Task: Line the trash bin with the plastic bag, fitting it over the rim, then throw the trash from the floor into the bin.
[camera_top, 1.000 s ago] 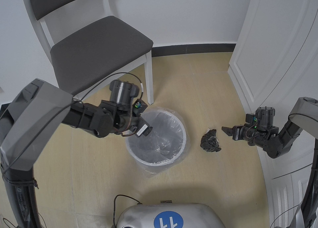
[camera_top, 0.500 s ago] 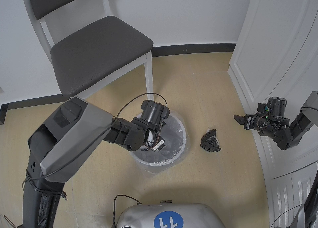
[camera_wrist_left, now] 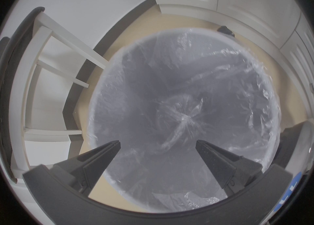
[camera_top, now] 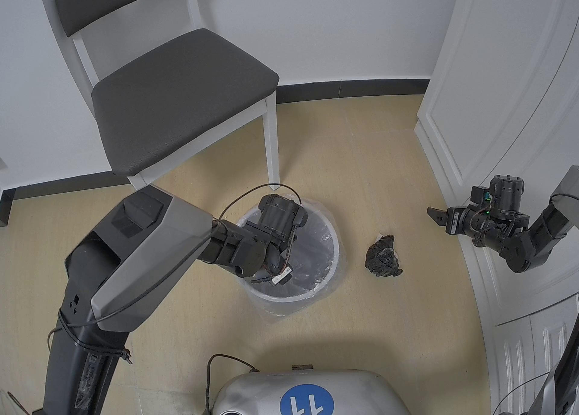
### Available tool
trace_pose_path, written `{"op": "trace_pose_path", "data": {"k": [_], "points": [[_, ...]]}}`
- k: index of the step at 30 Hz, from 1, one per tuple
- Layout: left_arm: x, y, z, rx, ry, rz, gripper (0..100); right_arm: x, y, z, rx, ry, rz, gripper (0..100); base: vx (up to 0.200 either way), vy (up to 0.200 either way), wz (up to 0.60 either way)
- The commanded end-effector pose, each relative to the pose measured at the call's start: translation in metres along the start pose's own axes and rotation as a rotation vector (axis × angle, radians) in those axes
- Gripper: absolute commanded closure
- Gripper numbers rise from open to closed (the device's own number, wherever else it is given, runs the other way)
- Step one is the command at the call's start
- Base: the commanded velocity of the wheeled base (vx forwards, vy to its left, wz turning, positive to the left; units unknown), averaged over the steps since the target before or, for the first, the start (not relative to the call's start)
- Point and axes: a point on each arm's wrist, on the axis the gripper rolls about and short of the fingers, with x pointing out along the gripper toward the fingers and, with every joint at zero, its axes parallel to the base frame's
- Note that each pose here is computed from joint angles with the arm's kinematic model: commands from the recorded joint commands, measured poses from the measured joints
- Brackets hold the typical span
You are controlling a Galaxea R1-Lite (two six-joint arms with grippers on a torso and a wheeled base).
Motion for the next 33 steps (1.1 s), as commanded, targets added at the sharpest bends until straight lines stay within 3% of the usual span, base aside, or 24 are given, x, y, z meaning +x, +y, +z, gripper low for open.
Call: {"op": "trace_pose_path", "data": {"k": [1, 11, 19, 33], "points": [[-0.008, 0.001, 0.000, 0.012, 0.014, -0.010, 0, -0.002, 0.000, 0.001, -0.007, -0.002, 0.002, 0, 0.000, 0.000, 0.00], [-0.034, 0.009, -0.007, 0.019, 0.039, -0.030, 0, -0.004, -0.001, 0.000, -0.012, 0.004, 0.005, 0, 0.000, 0.000, 0.00], [-0.053, 0.001, -0.032, 0.059, 0.090, -0.098, 0, -0.006, 0.000, 0.000, -0.014, 0.003, 0.008, 0, 0.000, 0.000, 0.00], [-0.069, -0.017, -0.030, 0.048, 0.075, -0.129, 0, -0.007, 0.000, 0.001, -0.014, 0.000, 0.008, 0, 0.000, 0.000, 0.00]]}}
